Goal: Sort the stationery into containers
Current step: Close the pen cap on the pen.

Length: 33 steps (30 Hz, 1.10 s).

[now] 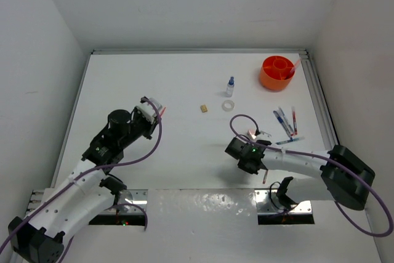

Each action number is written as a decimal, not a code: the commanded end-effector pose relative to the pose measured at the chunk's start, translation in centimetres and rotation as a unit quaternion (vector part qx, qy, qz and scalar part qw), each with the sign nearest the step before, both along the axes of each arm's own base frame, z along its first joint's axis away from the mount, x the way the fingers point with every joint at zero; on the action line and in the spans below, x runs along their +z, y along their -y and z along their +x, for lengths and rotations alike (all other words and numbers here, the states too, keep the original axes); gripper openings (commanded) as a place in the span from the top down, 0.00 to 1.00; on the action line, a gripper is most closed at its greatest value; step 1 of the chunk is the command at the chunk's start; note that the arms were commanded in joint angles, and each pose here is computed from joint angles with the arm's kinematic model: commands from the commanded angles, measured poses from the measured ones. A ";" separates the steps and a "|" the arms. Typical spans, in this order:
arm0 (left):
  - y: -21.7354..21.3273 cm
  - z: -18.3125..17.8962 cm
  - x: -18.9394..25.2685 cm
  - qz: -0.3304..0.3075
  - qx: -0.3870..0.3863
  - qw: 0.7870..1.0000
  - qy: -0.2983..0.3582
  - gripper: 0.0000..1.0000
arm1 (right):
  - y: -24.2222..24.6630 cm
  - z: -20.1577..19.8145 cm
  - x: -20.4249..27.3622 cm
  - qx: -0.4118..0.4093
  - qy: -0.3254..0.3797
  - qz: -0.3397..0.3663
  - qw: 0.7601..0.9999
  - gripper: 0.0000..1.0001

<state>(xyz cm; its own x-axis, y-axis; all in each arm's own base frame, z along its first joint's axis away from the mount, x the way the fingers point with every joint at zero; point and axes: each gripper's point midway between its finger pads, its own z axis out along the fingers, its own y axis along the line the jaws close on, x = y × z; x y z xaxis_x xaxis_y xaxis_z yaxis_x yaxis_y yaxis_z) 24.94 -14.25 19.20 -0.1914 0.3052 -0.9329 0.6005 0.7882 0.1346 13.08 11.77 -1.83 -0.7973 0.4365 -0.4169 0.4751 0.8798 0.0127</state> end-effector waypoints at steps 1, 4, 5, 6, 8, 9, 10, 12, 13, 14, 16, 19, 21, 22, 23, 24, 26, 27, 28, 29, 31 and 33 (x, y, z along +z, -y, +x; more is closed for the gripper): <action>-0.1 0.6 1.4 -0.012 0.008 1.000 0.021 1.00 | 0.1 -2.3 -2.7 -0.005 -0.044 0.026 0.999 0.94; 0.0 0.5 1.6 -0.014 0.005 1.000 0.021 1.00 | 0.5 -2.4 -2.8 -0.003 -0.040 0.023 0.999 1.00; 0.0 0.4 1.7 -0.016 0.003 1.000 0.021 1.00 | 0.5 -2.2 -2.7 0.007 -0.036 0.020 0.999 1.00; 0.1 0.3 2.0 -0.021 0.000 1.000 0.024 1.00 | 0.2 -1.8 -2.3 0.021 -0.028 0.021 0.999 1.00; 0.6 -0.2 2.2 -0.028 -0.018 0.999 0.024 1.00 | -1.2 0.4 -0.1 0.066 0.011 0.021 0.998 1.00; 1.1 -0.6 2.7 -0.035 -0.034 0.998 0.028 1.00 | -1.3 1.7 1.4 0.106 0.036 0.005 0.994 1.00; 1.4 -0.9 2.9 -0.041 -0.043 0.998 0.029 1.00 | -2.4 3.0 3.0 0.103 0.065 0.019 0.992 1.00; 2.1 -1.6 3.7 -0.057 -0.069 0.995 0.034 1.00 | -5.4 6.8 8.4 0.170 0.143 0.030 0.975 1.00; 2.4 -1.8 4.0 -0.062 -0.077 0.994 0.037 1.00 | -5.9 8.4 10.8 0.209 0.175 0.021 0.962 1.00; 2.6 -2.1 4.4 -0.070 -0.085 0.993 0.041 1.00 | -7.7 10.3 15.2 0.217 0.229 0.050 0.948 1.00; 3.3 -2.6 5.3 -0.088 -0.105 0.990 0.044 1.00 | -8.4 13.2 20.2 0.246 0.295 0.047 0.922 1.00; 4.0 -3.1 6.6 -0.108 -0.123 0.985 0.047 1.00 | -10.3 17.0 31.8 0.280 0.408 0.057 0.867 1.00; 5.0 -3.2 8.1 -0.127 -0.150 0.979 0.059 1.00 | -11.3 17.9 34.2 0.304 0.429 0.059 0.849 1.00; 5.3 -3.2 9.4 -0.133 -0.157 0.976 0.069 1.00 | -11.3 18.4 35.6 0.315 0.442 0.051 0.838 1.00; 5.7 -2.8 9.6 -0.136 -0.163 0.975 0.066 1.00 | -11.6 18.7 37.6 0.318 0.463 0.057 0.825 1.00; 6.3 -2.7 10.6 -0.147 -0.175 0.971 0.071 1.00 | -12.4 18.7 39.3 0.331 0.484 0.073 0.807 1.00; 7.8 -2.1 12.5 -0.161 -0.201 0.963 0.082 1.00 | -13.1 18.6 42.1 0.350 0.525 0.094 0.770 1.00; 8.3 -1.7 12.8 -0.160 -0.209 0.961 0.081 1.00 | -13.1 18.6 43.0 0.352 0.538 0.097 0.760 1.00; 8.7 -1.6 14.0 -0.162 -0.216 0.959 0.089 1.00 | -13.2 18.4 43.6 0.363 0.548 0.097 0.747 1.00; 9.6 -0.9 13.4 -0.157 -0.219 0.960 0.076 1.00 | -13.2 18.4 44.6 0.364 0.564 0.099 0.735 1.00; 10.2 -0.3 13.7 -0.161 -0.221 0.959 0.072 1.00 | -13.1 17.9 45.2 0.373 0.576 0.101 0.720 1.00; 10.9 0.3 13.9 -0.165 -0.226 0.958 0.070 1.00 | -13.1 17.2 46.1 0.385 0.592 0.110 0.700 1.00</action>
